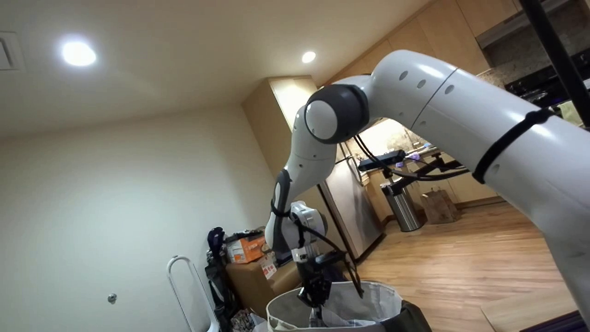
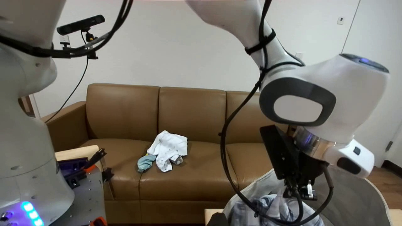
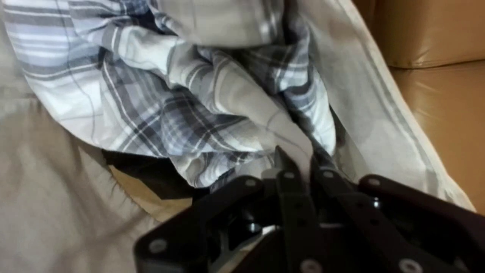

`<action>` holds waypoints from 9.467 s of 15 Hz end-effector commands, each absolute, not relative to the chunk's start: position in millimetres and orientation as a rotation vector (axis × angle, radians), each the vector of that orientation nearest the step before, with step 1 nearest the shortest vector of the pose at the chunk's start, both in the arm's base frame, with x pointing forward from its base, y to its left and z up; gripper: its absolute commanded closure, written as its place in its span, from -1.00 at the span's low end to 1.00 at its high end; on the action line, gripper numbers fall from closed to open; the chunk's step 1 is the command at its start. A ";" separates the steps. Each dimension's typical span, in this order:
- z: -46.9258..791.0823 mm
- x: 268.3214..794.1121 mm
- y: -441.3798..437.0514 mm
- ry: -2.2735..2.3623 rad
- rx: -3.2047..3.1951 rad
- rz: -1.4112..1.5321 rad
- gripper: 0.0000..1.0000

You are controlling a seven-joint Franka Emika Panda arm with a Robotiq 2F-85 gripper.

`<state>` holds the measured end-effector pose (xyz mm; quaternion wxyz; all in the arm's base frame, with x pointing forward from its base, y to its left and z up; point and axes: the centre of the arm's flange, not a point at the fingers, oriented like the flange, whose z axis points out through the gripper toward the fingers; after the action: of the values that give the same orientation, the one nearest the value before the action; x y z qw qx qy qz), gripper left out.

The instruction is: Move all the clothes from the couch and put them in the carrier bag

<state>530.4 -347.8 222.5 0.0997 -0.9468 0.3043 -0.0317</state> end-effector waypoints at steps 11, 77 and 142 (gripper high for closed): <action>338.1 547.1 -365.8 0.718 -2.795 -0.001 -0.75; 55.9 655.8 423.4 -1.956 -2.228 -0.276 -1.00; 126.4 624.8 362.4 -1.796 -2.984 -1.046 0.91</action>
<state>624.7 362.3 125.8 -0.2447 -0.7957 -0.4789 -0.2787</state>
